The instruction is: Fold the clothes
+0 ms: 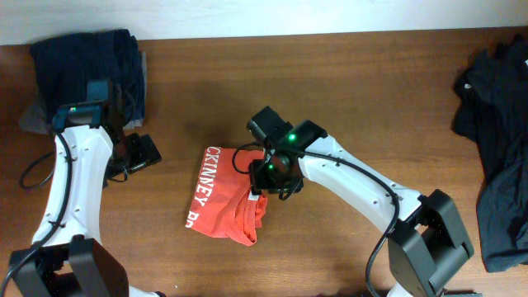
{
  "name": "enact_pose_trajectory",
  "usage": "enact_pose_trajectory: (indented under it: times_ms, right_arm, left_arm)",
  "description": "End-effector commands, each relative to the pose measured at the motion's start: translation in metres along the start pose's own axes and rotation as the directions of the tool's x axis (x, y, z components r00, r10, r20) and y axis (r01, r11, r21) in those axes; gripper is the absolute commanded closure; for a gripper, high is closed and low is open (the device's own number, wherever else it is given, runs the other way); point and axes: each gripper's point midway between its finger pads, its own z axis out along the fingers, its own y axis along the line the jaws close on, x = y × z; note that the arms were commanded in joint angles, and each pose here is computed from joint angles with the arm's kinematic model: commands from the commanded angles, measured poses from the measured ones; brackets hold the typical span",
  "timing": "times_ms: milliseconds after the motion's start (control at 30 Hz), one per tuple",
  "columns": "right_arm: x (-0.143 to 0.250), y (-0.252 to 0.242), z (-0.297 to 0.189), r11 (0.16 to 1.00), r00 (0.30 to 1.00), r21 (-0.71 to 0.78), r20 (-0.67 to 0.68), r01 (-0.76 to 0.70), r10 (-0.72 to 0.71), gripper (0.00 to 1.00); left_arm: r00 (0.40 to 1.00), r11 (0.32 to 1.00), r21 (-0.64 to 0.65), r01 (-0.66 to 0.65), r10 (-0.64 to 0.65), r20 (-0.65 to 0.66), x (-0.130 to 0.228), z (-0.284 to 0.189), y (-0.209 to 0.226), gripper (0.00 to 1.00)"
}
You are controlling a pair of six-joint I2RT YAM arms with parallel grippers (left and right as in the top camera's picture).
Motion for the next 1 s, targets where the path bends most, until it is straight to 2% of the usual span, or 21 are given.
enact_pose_trajectory:
  times_ms: [0,167,467,600,767,967]
  right_arm:
    - [0.02,0.005,0.012,1.0,0.998,-0.011,-0.064,0.024,-0.025,0.4]
    - [0.045,0.017,0.026,0.997,0.99,-0.043,-0.126,0.063,-0.068,0.46]
    - [0.077,0.018,0.049,0.997,0.982,-0.004,-0.176,0.074,-0.073,0.46]
    - [0.077,0.016,0.059,0.997,0.983,-0.015,-0.162,0.081,-0.083,0.46]
    - [0.068,0.022,0.069,0.993,0.988,-0.062,-0.11,0.098,-0.105,0.55]
    - [0.058,0.027,0.07,0.992,0.992,-0.075,-0.065,0.102,-0.107,0.6]
  left_arm:
    - [1.0,1.0,0.007,0.012,-0.012,-0.003,0.002,0.0,0.0,0.01]
    - [1.0,1.0,0.007,0.012,-0.012,-0.003,0.002,0.0,0.0,0.01]
    - [1.0,1.0,0.007,0.012,-0.012,-0.004,0.002,0.0,0.0,0.01]
    - [1.0,1.0,0.007,0.012,-0.012,-0.004,0.002,0.0,0.0,0.01]
    - [1.0,1.0,0.007,0.012,-0.012,-0.004,0.002,0.0,0.0,0.01]
    - [1.0,1.0,0.007,0.012,-0.012,-0.004,0.002,0.0,0.0,0.01]
